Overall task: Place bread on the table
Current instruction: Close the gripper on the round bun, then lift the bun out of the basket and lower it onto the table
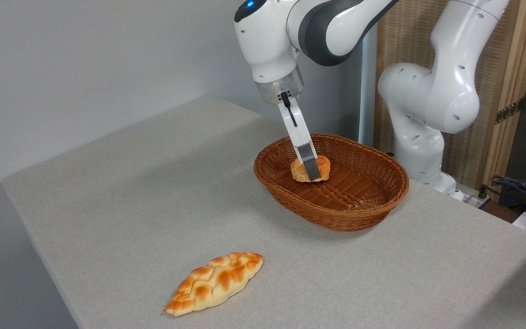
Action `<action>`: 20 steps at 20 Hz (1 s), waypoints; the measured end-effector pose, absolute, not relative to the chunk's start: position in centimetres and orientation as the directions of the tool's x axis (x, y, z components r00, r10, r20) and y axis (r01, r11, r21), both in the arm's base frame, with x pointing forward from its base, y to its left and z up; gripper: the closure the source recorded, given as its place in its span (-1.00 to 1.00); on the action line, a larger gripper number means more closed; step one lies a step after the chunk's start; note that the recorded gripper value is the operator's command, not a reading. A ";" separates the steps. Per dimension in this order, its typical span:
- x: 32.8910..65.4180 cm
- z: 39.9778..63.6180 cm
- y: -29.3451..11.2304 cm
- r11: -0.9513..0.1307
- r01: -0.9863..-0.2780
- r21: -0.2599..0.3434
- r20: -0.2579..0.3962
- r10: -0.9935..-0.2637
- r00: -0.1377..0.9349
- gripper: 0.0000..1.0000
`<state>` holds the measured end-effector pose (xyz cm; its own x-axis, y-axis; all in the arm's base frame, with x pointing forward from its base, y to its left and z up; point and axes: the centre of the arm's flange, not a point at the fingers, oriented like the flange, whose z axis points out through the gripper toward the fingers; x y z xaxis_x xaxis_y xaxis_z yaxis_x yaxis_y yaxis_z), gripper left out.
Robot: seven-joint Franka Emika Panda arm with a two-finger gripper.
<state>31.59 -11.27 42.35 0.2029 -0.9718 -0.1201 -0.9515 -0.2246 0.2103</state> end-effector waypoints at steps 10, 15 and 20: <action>32.1 47.0 -11.6 -0.221 -0.948 0.227 -0.127 -0.972 0.197 0.62; 36.2 53.2 -10.9 -0.248 -0.958 0.145 -0.044 -0.969 0.245 0.61; 45.7 55.4 -10.1 -0.304 -0.948 0.092 0.012 -0.952 0.306 0.20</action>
<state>45.73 -10.08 55.43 0.3063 -0.9519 0.0120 -0.9482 -0.3040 0.0921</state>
